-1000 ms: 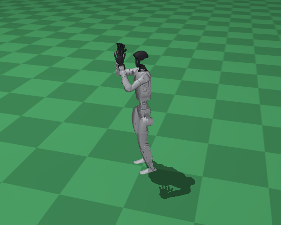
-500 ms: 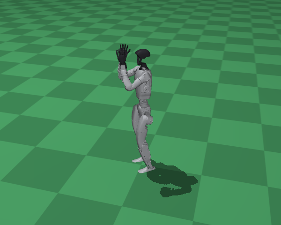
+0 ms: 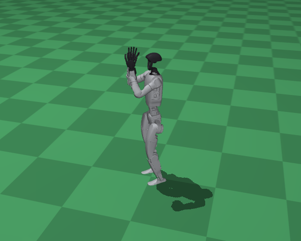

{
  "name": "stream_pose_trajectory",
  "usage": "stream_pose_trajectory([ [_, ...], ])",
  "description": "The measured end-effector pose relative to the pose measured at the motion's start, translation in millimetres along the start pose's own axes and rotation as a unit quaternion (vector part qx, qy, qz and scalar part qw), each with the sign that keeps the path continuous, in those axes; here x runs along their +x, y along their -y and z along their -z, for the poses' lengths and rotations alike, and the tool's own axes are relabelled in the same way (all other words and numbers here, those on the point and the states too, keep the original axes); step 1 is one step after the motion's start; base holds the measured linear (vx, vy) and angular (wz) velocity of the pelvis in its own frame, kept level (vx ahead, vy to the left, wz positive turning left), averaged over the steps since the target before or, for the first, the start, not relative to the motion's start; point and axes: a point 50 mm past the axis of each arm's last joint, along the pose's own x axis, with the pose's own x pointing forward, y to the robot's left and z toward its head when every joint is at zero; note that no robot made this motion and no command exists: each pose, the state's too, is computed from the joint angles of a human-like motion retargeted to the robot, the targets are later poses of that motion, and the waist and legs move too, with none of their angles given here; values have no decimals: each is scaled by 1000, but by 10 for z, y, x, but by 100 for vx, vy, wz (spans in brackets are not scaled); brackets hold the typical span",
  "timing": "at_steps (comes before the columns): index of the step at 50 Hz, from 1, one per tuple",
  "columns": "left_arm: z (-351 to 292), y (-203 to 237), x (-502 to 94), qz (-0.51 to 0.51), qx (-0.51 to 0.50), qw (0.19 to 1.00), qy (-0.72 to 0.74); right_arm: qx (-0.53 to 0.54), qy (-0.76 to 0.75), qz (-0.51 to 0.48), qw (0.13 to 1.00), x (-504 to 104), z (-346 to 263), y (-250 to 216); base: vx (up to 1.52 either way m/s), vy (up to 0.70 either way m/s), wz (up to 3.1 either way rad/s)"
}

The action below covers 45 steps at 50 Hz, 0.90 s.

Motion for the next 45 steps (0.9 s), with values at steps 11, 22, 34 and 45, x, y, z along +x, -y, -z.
stream_pose_trajectory([
  [11, -38, -43, 42, -8, 14, 1000, 9, 31, -6, 4, 999, 33, -4, -3, 1, 0, 0],
  [22, -54, -98, 8, -20, 33, 999, 12, 45, -16, 15, 999, 12, 12, -8, 1, 0, 0],
  [34, -116, -150, -11, -30, 53, 998, 28, 27, -4, 23, 999, 13, 11, -10, 1, 0, 0],
  [45, -207, -192, -14, -51, 58, 996, 55, 4, 16, 24, 1000, 21, -10, -22, 0, 0, 0],
])
